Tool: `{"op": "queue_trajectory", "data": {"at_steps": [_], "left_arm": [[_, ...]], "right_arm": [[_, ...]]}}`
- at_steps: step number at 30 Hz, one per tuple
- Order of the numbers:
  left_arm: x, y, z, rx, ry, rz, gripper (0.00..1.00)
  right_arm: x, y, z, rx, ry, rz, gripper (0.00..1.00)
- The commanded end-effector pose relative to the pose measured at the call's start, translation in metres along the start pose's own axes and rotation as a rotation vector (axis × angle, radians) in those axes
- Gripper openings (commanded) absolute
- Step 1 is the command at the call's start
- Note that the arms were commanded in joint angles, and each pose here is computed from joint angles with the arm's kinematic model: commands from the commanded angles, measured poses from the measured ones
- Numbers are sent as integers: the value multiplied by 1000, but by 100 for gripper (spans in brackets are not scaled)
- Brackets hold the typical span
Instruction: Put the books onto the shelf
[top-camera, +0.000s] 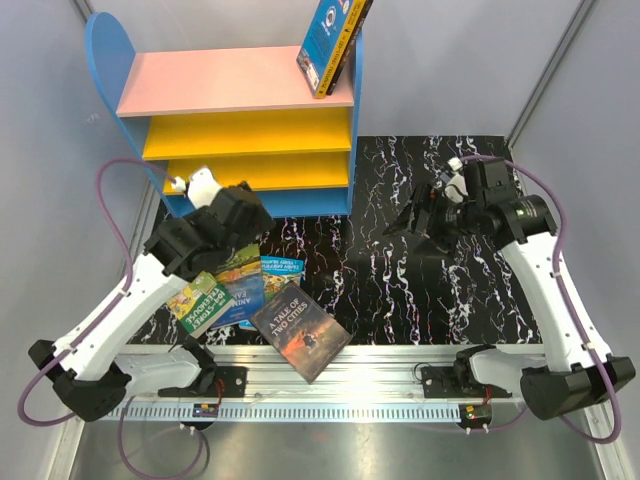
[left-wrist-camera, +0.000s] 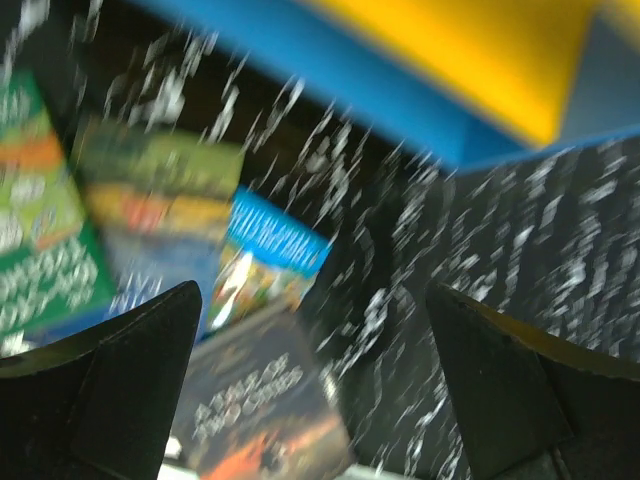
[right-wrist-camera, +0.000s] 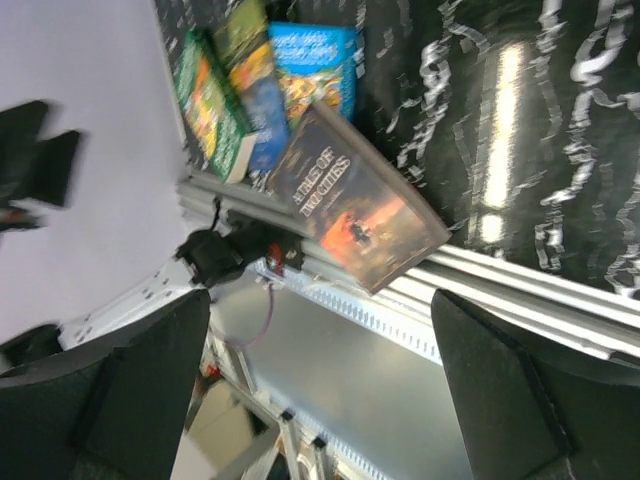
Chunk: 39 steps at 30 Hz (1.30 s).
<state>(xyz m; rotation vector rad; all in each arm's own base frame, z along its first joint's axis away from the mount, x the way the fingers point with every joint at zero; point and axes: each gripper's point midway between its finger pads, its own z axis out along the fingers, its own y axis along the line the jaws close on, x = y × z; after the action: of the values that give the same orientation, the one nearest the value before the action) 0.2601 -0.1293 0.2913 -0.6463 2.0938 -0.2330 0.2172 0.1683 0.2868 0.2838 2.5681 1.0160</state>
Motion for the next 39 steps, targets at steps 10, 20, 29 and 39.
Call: {"op": "queue_trajectory", "data": {"at_steps": [10, 20, 29, 39], "left_arm": [[162, 46, -16, -206, 455, -92, 99], [239, 80, -17, -200, 495, -100, 99], [282, 112, 6, -222, 427, -81, 99], [266, 65, 13, -172, 312, -48, 93]], "right_arm": [[65, 15, 106, -141, 417, 21, 100], [79, -52, 205, -66, 535, 1, 100], [111, -87, 240, -57, 639, 29, 100], [106, -60, 209, -80, 573, -70, 98]]}}
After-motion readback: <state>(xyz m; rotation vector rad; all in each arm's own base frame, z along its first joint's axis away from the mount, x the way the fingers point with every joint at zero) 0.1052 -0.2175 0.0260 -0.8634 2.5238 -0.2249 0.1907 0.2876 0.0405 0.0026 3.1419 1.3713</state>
